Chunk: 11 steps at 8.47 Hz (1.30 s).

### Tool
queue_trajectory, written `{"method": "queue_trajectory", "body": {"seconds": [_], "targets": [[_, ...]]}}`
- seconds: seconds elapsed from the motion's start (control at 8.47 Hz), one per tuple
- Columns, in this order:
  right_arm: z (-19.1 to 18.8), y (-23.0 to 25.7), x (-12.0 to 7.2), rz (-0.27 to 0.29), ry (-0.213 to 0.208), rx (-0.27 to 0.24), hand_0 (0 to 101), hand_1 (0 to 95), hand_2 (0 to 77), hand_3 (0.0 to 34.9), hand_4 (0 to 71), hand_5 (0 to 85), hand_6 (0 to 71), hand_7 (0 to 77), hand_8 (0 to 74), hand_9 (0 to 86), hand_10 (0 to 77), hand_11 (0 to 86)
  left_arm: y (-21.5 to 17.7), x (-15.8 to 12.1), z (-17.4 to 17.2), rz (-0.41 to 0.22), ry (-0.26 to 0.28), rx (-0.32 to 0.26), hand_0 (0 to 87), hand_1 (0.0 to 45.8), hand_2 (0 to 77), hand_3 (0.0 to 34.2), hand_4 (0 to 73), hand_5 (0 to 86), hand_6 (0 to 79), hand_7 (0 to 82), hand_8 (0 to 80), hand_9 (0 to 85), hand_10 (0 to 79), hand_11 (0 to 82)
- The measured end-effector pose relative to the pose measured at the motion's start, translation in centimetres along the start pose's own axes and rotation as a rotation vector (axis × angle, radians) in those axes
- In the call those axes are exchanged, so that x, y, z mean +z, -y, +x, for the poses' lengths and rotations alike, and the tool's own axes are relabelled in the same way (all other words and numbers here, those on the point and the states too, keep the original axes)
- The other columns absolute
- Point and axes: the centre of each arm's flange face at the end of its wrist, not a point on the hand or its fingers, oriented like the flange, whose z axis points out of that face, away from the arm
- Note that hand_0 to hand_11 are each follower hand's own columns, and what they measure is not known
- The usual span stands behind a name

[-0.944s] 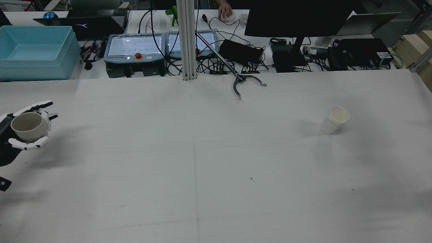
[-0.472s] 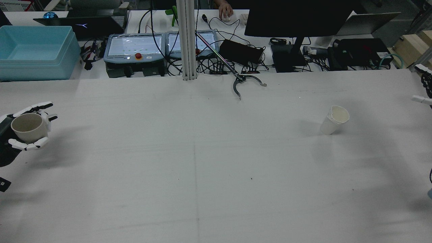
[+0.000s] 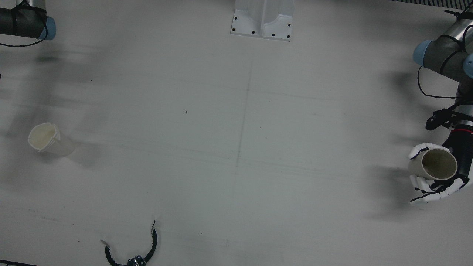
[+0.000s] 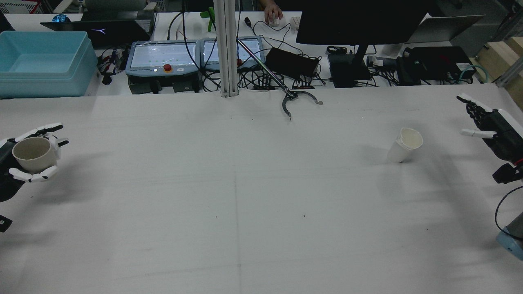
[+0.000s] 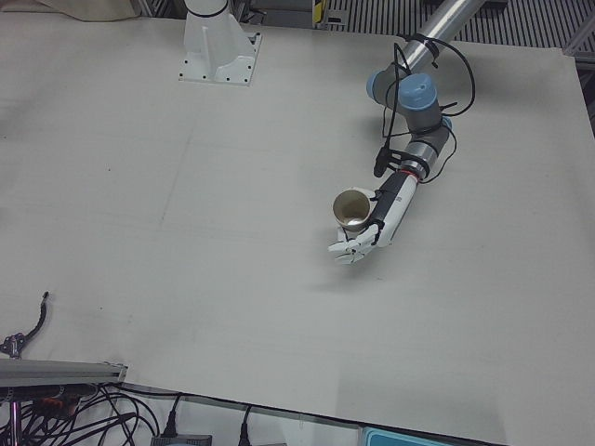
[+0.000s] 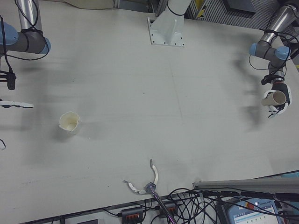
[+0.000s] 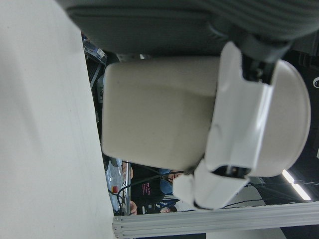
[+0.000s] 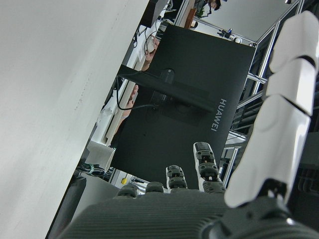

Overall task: Pour water
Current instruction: 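Move the right hand in toward the white paper cup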

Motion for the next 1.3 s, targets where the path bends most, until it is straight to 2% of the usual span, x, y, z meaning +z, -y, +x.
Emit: {"method": "queue_trajectory", "body": {"seconds": [0.12,0.24,0.59,0.83,0.94,1.06,1.18,1.3], "targets": [[0.2,-0.7,0.5,-0.016,-0.010,0.005,49,16.9,8.7,0.0,7.1,11.5,3.8,11.4,0.5,0.5,0.5,0.5,0.1,-0.2,0.1,0.003,0.000,0.001,79.6,19.1,40.4,0.1,27.8,14.7,35.5,61.1,43.6,57.3,13.1,22.9],[0.4,-1.0,0.7,-0.025,-0.017,0.007,49,16.9,9.8,0.1,7.1,11.5,3.8,11.4,0.0,0.5,0.5,0.5,0.3,-0.4,0.2,0.007,0.001,0.003,79.7,19.1,40.4,0.2,27.8,14.7,35.5,61.1,43.6,57.3,13.1,22.9],[2.6,-2.2,0.8,-0.046,-0.058,-0.001,47,15.3,13.6,0.0,3.3,10.9,3.3,11.4,0.5,0.5,0.5,0.5,0.5,-0.7,0.2,0.010,0.003,0.005,80.0,19.1,40.9,0.0,27.8,15.8,35.5,61.1,43.6,57.8,13.1,22.9],[4.2,-3.0,0.8,-0.059,-0.083,0.000,47,15.3,13.6,0.0,3.3,11.5,2.7,11.4,0.5,0.5,0.5,0.5,0.7,-0.9,0.3,0.013,0.003,0.006,79.9,19.1,40.9,0.2,27.8,16.9,35.5,61.1,43.6,57.8,13.1,22.9],[5.2,-3.7,1.1,-0.070,-0.097,0.003,47,12.0,14.7,0.0,3.3,12.5,2.7,11.4,0.5,0.5,0.5,0.5,0.8,-1.0,0.3,0.014,0.004,0.006,79.9,19.1,40.9,0.1,28.4,16.9,35.5,61.1,43.6,57.8,13.1,22.9],[6.3,-4.5,1.5,-0.083,-0.110,0.008,47,14.2,15.8,0.6,2.2,12.5,2.7,11.4,0.5,0.5,0.0,0.5,0.9,-1.1,0.3,0.015,0.005,0.007,79.7,19.1,40.9,0.2,28.9,16.9,35.5,61.1,43.6,57.8,13.1,22.9],[7.1,-5.4,1.9,-0.097,-0.118,0.015,46,13.6,14.2,2.8,0.0,10.4,2.7,12.5,0.5,0.5,0.5,0.5,1.0,-1.1,0.3,0.016,0.005,0.008,79.7,19.1,40.9,0.2,28.9,16.9,35.5,61.1,43.6,57.8,13.1,22.9],[7.6,-6.2,2.4,-0.109,-0.121,0.022,46,13.6,14.2,3.7,0.0,13.1,4.4,12.5,0.5,0.5,0.5,0.5,1.1,-1.1,0.3,0.015,0.004,0.007,79.5,19.1,40.9,0.2,28.9,16.9,35.5,61.1,43.6,57.8,13.1,22.9]]}}
